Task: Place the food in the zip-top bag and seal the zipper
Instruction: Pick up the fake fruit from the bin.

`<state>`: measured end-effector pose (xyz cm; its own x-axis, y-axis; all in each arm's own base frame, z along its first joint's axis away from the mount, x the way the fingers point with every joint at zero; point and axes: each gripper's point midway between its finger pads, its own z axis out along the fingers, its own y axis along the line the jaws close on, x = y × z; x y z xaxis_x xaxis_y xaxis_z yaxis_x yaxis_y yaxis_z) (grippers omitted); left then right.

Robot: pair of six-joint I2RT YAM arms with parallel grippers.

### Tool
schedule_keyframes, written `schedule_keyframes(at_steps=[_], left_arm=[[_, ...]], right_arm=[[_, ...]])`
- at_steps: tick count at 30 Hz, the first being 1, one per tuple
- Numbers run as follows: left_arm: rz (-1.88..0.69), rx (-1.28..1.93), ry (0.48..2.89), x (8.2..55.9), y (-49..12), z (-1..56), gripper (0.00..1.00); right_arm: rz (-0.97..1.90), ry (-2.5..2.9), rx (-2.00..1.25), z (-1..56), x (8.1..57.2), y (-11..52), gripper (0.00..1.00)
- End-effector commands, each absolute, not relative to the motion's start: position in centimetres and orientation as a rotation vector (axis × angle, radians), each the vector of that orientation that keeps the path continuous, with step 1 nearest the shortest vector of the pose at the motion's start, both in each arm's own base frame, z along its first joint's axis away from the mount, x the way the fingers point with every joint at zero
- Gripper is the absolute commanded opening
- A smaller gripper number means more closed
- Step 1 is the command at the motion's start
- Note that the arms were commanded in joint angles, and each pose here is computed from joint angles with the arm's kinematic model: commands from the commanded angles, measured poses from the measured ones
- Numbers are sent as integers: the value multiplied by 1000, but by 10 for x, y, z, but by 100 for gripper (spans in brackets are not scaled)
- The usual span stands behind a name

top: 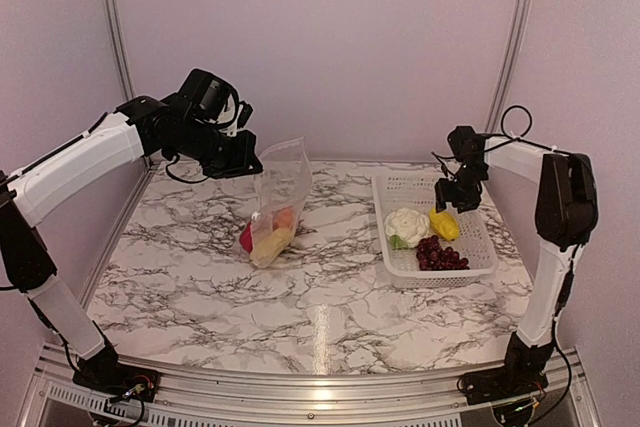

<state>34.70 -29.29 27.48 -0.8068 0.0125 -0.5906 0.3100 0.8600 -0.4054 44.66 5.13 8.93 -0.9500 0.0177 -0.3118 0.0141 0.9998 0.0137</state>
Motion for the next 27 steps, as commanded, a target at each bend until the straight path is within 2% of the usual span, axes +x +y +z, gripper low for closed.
schedule_keyframes(at_steps=[1,27], left_arm=[[-676,235,2430,346,-294,277,0],[-677,231,2444,343,-293,272,0]], right_arm=[[-49,2836,5,83,448,46,63],[120,2917,-2,42,437,69,67]])
